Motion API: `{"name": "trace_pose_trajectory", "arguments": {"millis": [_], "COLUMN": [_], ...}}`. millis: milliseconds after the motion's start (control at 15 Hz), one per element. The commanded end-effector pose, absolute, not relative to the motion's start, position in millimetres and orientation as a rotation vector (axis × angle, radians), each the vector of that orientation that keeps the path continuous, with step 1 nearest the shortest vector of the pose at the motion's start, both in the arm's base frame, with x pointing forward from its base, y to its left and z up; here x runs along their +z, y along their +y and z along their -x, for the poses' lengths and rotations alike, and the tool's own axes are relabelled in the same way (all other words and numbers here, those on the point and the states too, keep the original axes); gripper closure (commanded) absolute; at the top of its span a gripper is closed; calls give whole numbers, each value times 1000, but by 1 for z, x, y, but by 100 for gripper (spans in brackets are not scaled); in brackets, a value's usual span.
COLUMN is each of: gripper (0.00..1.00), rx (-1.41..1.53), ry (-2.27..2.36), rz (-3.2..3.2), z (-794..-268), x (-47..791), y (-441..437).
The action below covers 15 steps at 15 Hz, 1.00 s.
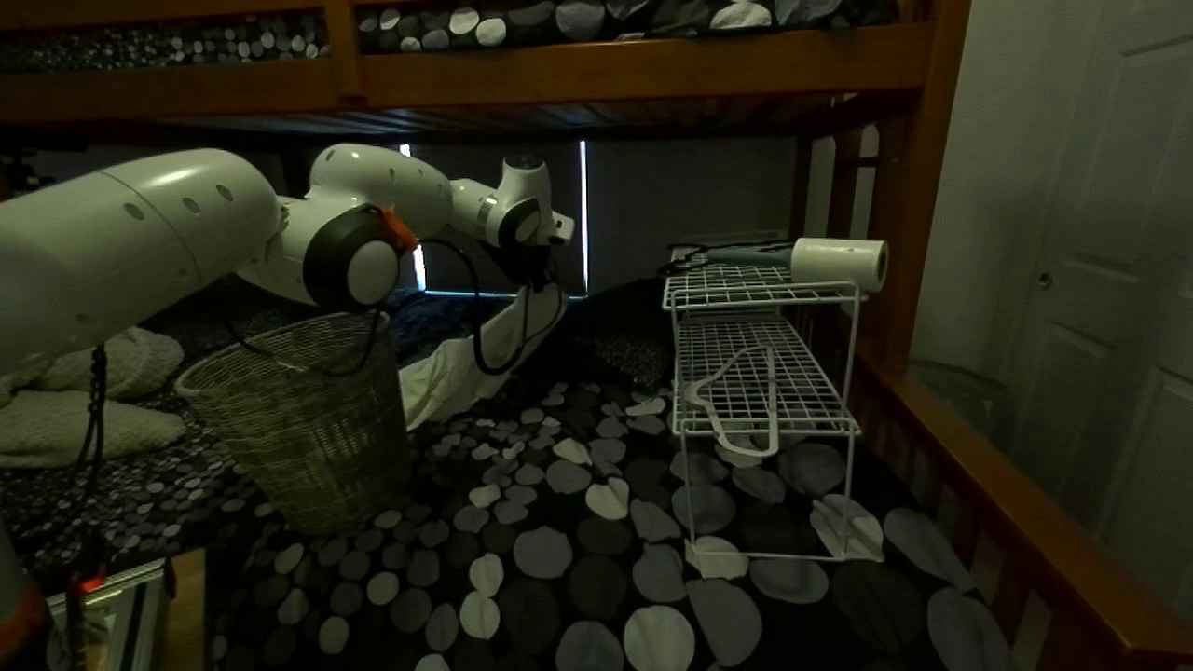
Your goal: Hang the pillowcase on the rack
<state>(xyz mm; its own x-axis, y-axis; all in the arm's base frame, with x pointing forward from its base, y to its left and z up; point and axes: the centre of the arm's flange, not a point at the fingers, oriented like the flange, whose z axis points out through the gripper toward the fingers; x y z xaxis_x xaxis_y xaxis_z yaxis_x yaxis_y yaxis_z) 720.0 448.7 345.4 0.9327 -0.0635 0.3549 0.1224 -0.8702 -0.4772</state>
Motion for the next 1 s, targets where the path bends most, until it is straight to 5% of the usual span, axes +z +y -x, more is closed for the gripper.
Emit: {"name": "trace_pose_trajectory", "arguments": {"millis": [0,200,667,733,933], "gripper": [99,99,99,97,97], "rx": [-461,-455,-667,-646,-664], "ry": [-50,-88,373,248,339], "rz": [2627,2632,2570,2555,2549], "z": [-702,-647,-635,-701,-696], "x": [347,334,312,315,309], "y": [439,422,441,470,469]}}
